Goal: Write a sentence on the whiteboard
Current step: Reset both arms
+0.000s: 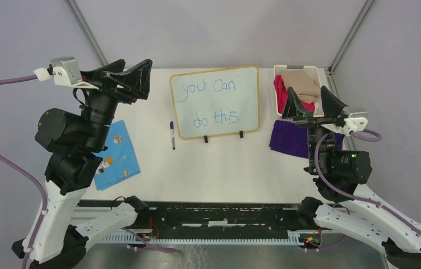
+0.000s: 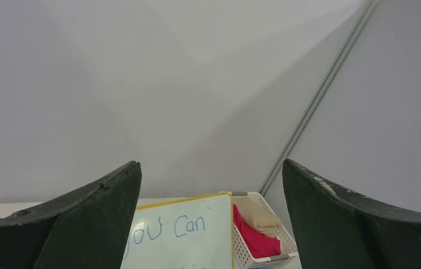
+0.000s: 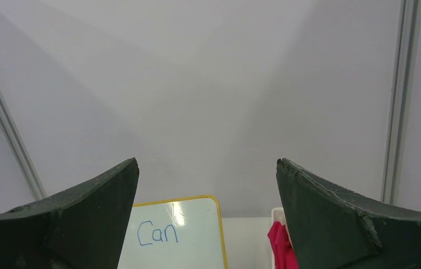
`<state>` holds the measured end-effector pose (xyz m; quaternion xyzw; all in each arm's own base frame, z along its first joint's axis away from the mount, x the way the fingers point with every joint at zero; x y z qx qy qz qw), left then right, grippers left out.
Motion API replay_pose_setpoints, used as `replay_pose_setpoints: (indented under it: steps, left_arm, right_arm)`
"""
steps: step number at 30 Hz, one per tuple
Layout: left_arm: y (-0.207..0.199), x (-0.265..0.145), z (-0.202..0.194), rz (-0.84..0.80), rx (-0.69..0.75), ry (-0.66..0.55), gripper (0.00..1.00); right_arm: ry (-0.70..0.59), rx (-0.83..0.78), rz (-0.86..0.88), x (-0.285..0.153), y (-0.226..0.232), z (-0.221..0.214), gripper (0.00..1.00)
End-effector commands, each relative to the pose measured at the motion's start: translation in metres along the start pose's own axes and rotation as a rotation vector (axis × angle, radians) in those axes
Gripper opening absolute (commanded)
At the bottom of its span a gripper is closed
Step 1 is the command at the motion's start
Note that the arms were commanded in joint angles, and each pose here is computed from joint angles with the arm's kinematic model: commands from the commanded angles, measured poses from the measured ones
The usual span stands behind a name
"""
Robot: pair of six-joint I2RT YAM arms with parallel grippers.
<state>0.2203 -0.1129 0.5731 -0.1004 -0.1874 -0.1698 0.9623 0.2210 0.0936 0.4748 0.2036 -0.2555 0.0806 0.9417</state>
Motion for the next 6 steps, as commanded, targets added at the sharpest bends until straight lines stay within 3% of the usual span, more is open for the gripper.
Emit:
replay_pose_setpoints:
  steps: [1, 6]
  left_arm:
    - [0.0192, -0.0039, 0.0163, 0.126, -0.094, -0.076, 1.00]
    - [0.0237, 0.0001, 0.0095, 0.164, -0.076, -0.012, 1.00]
  right_arm:
    - [-0.017, 0.017, -0.017, 0.0028, -0.0003, 0.0044, 0.98]
    - [-0.005, 0.011, -0.017, 0.0064, 0.0031, 0.0008, 0.98]
Point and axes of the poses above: each gripper's point midway between its finger pads, its own x axis out along the fingers, its own y axis along the line the jaws close on, z = x × y, the point moved 1 cm from there along -x, back along the fingers, and after that the axes turned 13 degrees about x, right-handed, at the moved point
